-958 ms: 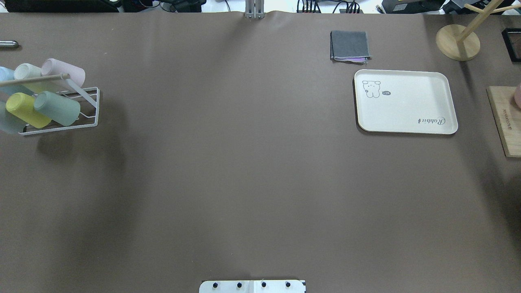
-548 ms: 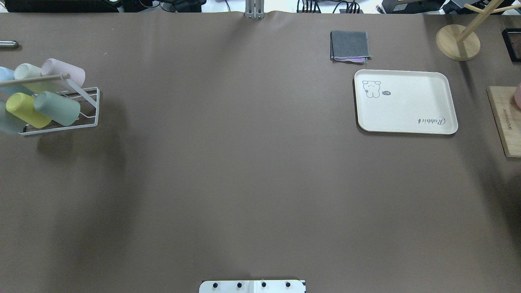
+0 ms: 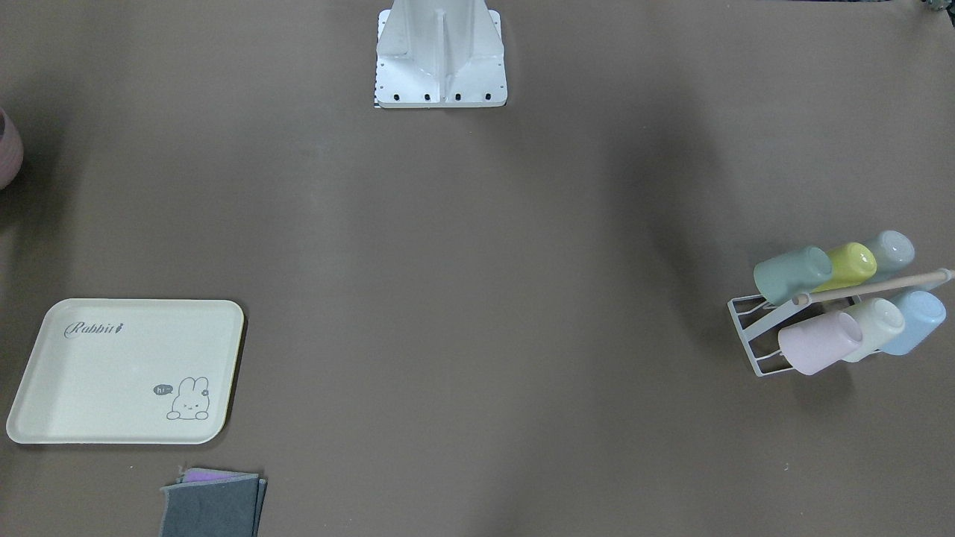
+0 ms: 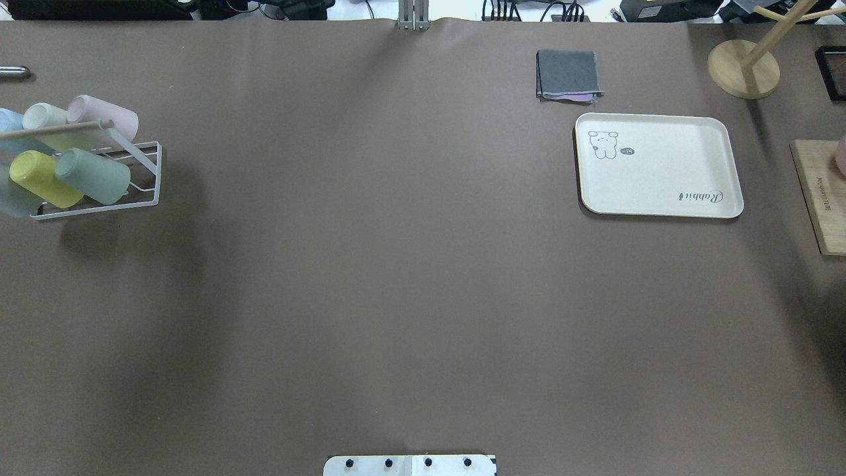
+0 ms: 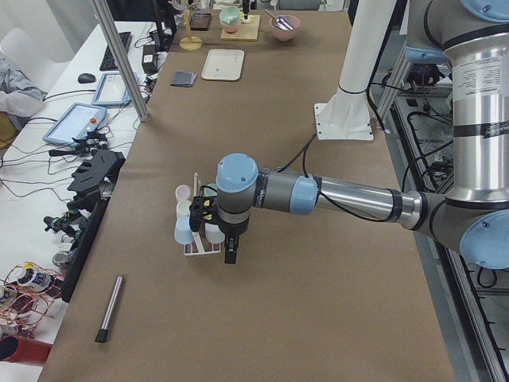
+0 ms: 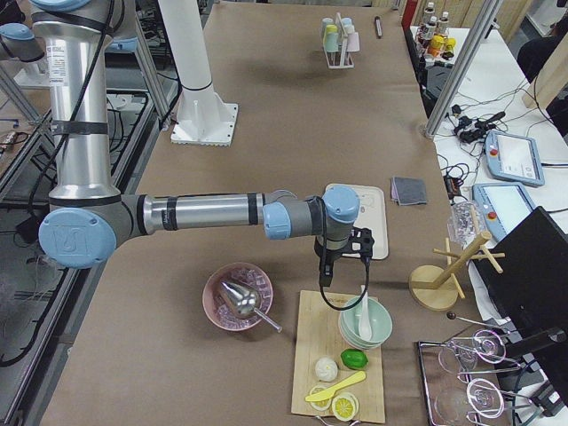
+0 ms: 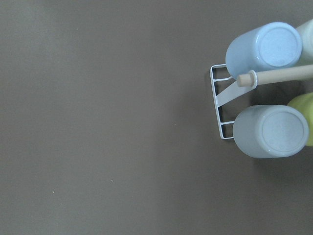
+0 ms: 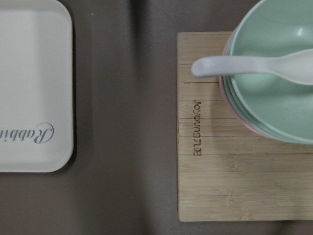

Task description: Pick up and place green cup on tray

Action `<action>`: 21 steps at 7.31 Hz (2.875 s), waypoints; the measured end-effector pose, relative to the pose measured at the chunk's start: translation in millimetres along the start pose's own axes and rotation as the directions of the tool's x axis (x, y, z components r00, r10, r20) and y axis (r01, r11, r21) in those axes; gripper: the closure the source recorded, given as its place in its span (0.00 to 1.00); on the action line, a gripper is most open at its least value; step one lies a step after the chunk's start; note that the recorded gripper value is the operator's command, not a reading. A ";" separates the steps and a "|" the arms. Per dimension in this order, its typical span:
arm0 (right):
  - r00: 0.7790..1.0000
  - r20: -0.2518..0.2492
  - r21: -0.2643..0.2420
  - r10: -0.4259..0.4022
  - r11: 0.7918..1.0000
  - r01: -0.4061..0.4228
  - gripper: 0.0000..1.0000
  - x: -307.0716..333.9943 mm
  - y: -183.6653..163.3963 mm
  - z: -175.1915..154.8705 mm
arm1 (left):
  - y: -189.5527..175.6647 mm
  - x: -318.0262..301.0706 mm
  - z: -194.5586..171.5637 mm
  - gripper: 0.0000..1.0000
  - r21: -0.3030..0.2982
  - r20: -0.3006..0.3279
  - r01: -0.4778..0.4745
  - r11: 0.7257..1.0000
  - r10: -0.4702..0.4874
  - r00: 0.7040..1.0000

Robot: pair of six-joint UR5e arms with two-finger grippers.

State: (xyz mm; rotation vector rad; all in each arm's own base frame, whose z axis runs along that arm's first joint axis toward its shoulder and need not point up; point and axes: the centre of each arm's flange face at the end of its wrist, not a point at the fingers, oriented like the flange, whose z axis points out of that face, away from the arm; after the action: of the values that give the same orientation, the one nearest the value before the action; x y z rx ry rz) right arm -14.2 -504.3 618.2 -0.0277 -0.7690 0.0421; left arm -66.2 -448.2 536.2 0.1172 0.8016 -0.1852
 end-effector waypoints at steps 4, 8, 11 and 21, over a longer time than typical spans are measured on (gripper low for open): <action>1.000 -0.001 -0.009 0.017 1.000 -0.017 0.00 4.2 1.1 4.1 | -8.4 84.9 7.2 0.03 -0.015 -0.031 0.082 0.997 -0.083 0.996; 1.000 0.001 -0.025 0.031 0.999 -0.031 0.00 8.5 -5.1 11.8 | 6.6 148.6 16.5 0.03 -0.030 -0.032 0.121 0.992 -0.122 0.992; 0.998 0.009 -0.011 0.057 0.998 -0.056 0.08 -15.3 -20.1 6.4 | 37.1 210.9 30.6 0.03 -0.035 -0.006 0.151 0.988 -0.151 0.988; 0.998 0.058 0.020 -0.029 0.999 0.028 0.17 -110.7 -72.0 127.6 | 154.8 342.1 112.4 0.03 0.034 0.094 0.131 0.991 -0.134 0.986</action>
State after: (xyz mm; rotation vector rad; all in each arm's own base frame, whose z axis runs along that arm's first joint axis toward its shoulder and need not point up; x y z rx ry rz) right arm -180.4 -580.3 635.9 0.0028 -0.8272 0.0231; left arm 277.9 -357.7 371.8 0.0803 0.7109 -0.3258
